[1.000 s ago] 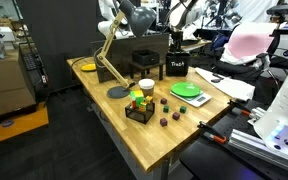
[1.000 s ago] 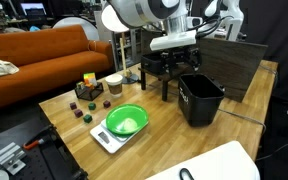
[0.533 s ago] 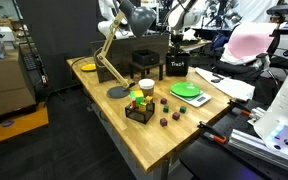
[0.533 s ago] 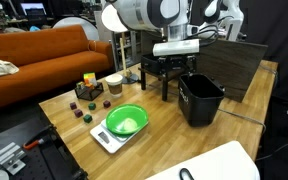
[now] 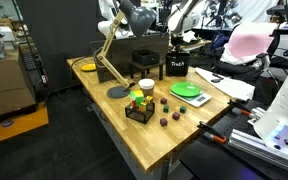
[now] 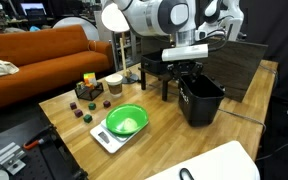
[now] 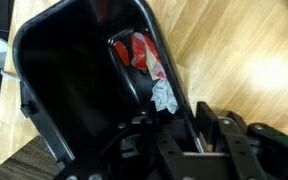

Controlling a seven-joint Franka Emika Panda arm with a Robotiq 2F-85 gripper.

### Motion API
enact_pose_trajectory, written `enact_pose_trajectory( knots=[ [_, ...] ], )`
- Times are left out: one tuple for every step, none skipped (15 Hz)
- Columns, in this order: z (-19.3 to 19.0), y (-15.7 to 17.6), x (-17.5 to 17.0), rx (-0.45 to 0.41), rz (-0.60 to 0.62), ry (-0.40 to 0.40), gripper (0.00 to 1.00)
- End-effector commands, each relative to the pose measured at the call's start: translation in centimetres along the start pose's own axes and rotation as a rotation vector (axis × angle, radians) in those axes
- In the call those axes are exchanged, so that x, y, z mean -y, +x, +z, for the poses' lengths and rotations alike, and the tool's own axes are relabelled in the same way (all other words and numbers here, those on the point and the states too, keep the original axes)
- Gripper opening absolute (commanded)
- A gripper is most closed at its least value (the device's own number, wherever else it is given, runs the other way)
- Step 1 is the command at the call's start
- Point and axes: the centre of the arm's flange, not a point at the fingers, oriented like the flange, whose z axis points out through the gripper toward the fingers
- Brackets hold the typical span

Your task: Move the black waste bin forward

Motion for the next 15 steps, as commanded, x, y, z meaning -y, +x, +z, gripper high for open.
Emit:
enact_pose_trajectory(
  knots=[
    [0.5, 0.6, -0.9, 0.022, 0.044, -0.013, 0.14],
    [0.4, 0.5, -1.0, 0.018, 0.065, -0.012, 0.08],
    [0.3, 0.4, -1.0, 0.017, 0.081, -0.013, 0.01],
    [0.0, 0.2, -1.0, 0.015, 0.101, -0.013, 0.01],
    [-0.3, 0.0, -1.1, 0.013, 0.119, -0.018, 0.00],
    [-0.5, -0.2, -1.1, 0.014, 0.136, -0.029, 0.00],
    [-0.7, -0.5, -1.1, 0.018, 0.149, -0.056, 0.02],
    [-1.1, -0.8, -1.1, 0.021, 0.163, -0.078, 0.02],
    [-1.5, -1.0, -1.3, 0.023, 0.177, -0.086, 0.02],
    [-1.9, -1.3, -1.3, 0.025, 0.190, -0.099, 0.02],
    [-2.3, -1.5, -1.4, 0.028, 0.198, -0.110, 0.02],
    [-2.6, -1.7, -1.4, 0.035, 0.209, -0.120, 0.02],
    [-2.9, -1.9, -1.4, 0.041, 0.226, -0.126, 0.02],
    [-3.3, -2.2, -1.2, 0.046, 0.250, -0.121, 0.02],
    [-3.6, -2.4, -1.0, 0.047, 0.272, -0.116, 0.02]
  ],
)
